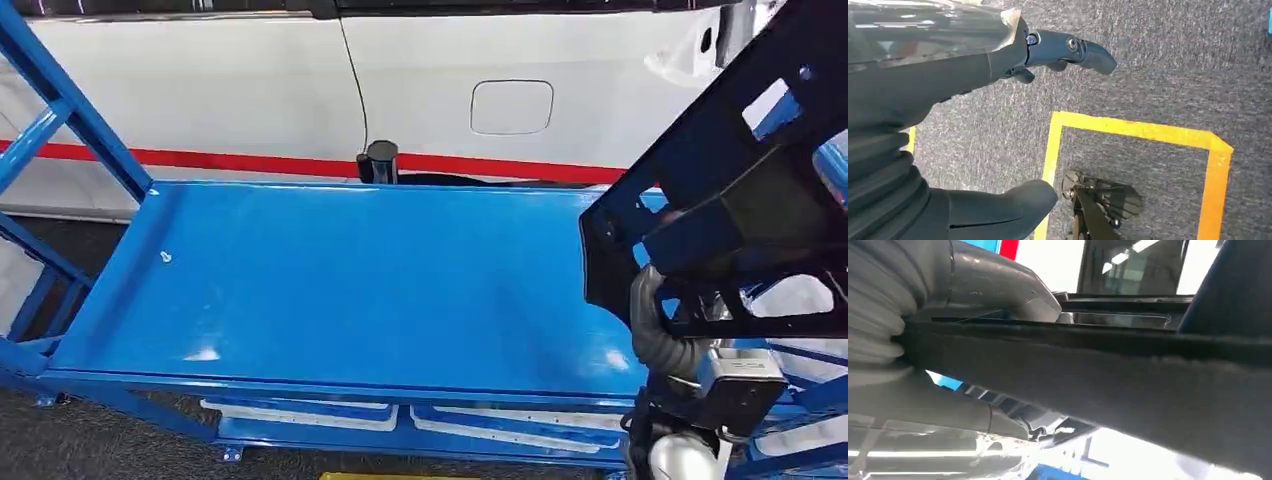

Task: Take the parts from the cabinet and place them on the table.

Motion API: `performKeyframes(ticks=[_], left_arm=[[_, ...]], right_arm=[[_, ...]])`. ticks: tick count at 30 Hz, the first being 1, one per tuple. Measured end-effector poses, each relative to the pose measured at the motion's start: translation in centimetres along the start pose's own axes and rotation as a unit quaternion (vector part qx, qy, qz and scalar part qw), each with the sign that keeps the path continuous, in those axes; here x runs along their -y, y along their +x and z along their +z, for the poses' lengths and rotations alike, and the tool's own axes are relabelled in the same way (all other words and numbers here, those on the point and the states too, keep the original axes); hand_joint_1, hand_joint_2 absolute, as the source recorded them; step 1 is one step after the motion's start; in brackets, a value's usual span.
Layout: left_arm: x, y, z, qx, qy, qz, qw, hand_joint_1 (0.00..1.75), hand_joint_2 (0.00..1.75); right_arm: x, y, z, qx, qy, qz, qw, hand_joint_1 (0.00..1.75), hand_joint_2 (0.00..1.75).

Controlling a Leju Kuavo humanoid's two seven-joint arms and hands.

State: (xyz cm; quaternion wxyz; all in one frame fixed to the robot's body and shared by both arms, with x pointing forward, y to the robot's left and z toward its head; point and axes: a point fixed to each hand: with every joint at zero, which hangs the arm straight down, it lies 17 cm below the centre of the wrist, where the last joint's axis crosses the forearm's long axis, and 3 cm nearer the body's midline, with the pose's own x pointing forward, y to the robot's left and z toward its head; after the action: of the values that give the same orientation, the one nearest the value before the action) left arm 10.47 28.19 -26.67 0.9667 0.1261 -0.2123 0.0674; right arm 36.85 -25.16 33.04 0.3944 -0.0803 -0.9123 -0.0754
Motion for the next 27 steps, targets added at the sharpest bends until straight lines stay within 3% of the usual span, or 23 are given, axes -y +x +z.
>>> performKeyframes(ticks=[27], left_arm=[[0.6, 1.0, -0.1, 0.02, -0.03, -0.024, 0.999, 0.0, 1.75]], right_arm=[[6.1, 0.0, 1.8, -0.007, -0.065, 0.063, 0.996, 1.75, 1.75]])
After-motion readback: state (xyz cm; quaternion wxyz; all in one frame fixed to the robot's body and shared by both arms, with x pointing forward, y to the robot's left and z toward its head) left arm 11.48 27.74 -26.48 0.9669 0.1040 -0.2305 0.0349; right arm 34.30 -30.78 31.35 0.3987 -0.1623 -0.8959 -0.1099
